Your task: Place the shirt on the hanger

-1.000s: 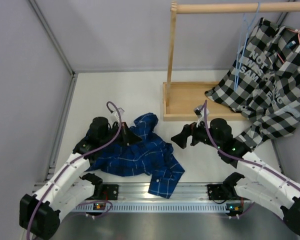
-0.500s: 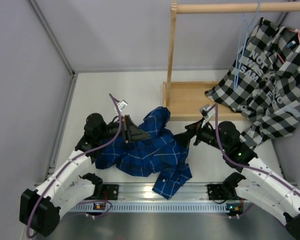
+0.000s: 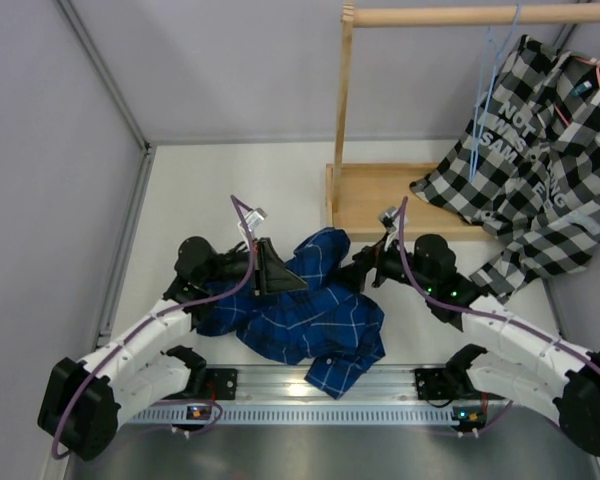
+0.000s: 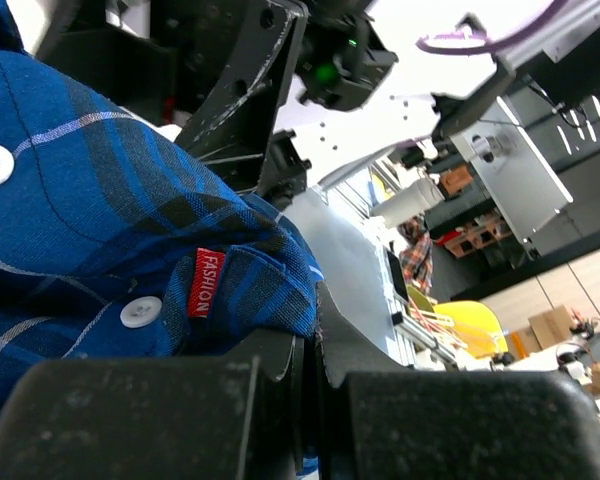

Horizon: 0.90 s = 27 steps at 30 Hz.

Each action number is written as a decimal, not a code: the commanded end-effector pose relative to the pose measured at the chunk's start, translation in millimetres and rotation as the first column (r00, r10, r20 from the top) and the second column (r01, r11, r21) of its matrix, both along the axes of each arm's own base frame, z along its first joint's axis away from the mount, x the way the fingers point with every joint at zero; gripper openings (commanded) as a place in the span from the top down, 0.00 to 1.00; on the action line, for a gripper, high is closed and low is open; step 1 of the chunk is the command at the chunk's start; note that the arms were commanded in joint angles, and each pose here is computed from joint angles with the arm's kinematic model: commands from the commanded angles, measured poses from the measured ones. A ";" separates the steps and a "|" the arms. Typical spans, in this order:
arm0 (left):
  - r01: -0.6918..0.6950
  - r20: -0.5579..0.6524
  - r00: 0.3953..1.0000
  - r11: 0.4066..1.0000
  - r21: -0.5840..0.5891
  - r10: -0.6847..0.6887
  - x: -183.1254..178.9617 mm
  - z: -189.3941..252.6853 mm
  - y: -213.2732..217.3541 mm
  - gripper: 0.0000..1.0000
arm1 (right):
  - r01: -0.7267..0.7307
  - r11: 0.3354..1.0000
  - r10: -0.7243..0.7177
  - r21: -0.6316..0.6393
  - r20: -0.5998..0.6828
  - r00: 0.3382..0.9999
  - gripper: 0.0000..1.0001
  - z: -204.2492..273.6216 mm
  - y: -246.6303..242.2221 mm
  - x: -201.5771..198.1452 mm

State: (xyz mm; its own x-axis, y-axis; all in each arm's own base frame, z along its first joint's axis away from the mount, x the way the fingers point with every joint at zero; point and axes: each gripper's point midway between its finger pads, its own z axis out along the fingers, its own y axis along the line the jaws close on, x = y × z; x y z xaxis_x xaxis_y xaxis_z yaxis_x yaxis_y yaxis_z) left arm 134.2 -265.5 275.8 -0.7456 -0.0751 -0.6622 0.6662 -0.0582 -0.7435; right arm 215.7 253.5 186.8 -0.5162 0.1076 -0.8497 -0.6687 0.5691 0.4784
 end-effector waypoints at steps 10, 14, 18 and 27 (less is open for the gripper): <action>0.056 0.159 0.986 0.998 -0.025 -0.051 -20.5 15.9 -7.9 1.00 | -0.176 0.982 0.149 0.067 0.298 0.943 0.29 41.3 35.5 17.9; -0.028 0.137 0.990 0.998 0.052 0.020 -4.2 5.8 -10.1 1.00 | -0.127 0.990 0.099 0.065 0.328 0.939 0.96 51.1 26.8 20.5; -0.111 0.124 0.988 0.986 0.128 0.095 12.0 -4.5 -10.1 1.00 | 0.033 0.998 -0.050 0.051 0.382 0.923 1.00 70.7 1.2 33.2; -0.233 0.101 0.971 0.949 0.213 0.215 37.2 -31.7 -8.3 0.41 | 0.182 0.983 -0.148 -0.025 0.480 0.865 1.00 118.7 -35.2 34.8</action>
